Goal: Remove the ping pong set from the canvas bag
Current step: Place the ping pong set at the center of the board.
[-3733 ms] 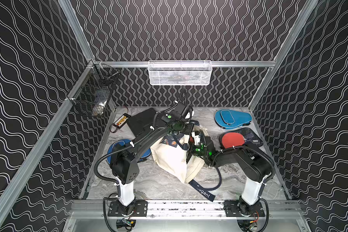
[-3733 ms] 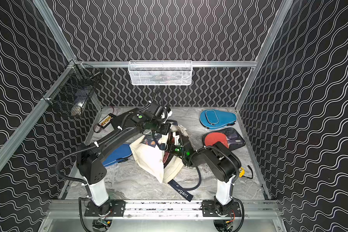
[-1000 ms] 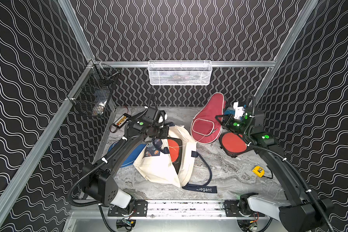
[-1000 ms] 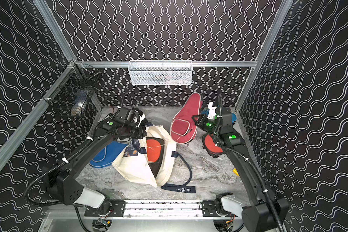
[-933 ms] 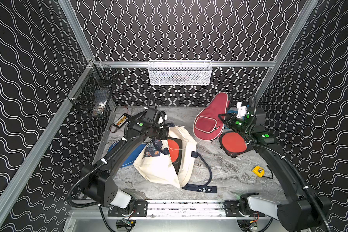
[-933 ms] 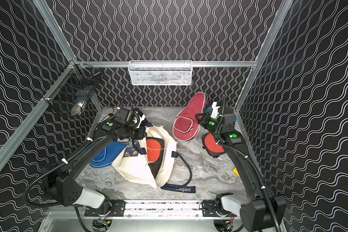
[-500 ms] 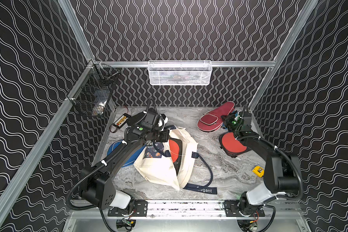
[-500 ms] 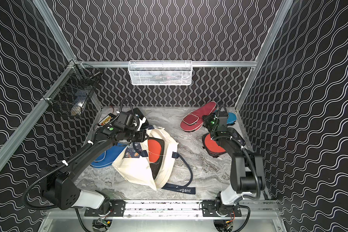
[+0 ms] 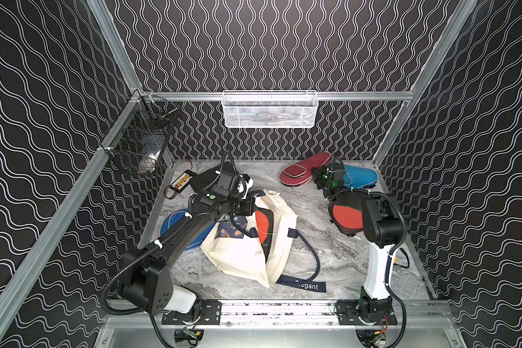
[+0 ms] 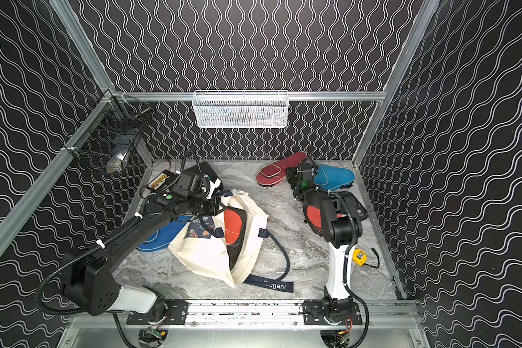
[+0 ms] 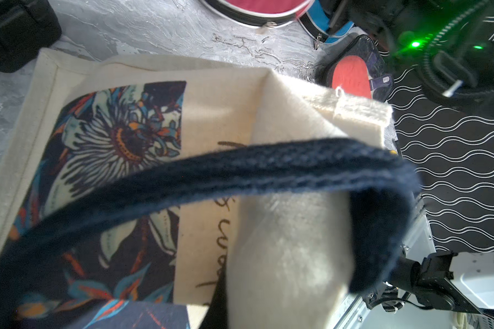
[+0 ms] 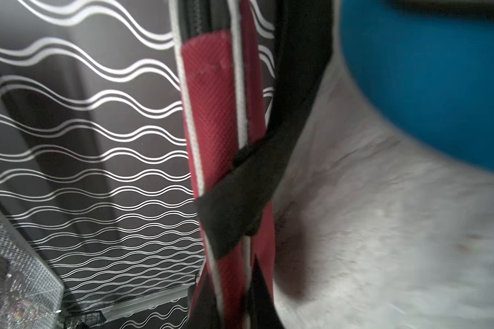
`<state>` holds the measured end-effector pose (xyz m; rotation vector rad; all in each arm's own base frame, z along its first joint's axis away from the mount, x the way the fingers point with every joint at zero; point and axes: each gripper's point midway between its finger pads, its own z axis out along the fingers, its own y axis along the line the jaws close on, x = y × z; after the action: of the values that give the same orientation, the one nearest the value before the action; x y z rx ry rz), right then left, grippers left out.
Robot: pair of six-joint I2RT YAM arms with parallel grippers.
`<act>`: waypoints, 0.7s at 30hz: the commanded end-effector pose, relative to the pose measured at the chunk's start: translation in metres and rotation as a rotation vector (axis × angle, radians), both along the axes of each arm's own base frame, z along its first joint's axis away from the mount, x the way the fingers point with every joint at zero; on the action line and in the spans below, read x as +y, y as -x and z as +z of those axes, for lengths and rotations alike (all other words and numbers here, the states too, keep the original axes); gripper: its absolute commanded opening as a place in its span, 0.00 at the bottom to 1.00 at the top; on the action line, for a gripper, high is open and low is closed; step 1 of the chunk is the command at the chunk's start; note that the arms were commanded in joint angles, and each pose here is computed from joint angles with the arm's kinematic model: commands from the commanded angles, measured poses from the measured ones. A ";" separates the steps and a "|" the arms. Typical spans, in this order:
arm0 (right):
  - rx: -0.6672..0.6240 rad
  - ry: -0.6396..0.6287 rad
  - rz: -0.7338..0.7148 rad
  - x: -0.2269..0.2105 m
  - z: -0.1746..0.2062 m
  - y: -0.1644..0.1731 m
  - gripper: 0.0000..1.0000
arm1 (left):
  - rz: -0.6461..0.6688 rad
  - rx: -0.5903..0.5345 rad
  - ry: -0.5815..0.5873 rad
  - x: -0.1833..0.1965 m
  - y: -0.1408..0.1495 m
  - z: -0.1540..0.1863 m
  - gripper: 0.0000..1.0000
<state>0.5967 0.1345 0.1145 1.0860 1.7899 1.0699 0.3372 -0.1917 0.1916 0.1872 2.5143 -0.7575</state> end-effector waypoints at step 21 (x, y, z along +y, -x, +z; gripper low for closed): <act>0.174 -0.151 -0.050 0.051 -0.063 -0.021 0.19 | 0.019 -0.006 0.019 0.005 0.013 -0.004 0.00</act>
<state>0.6303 0.1825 0.0662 1.2852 1.7423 1.1550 0.3270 -0.1890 0.1874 0.1795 2.4938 -0.7749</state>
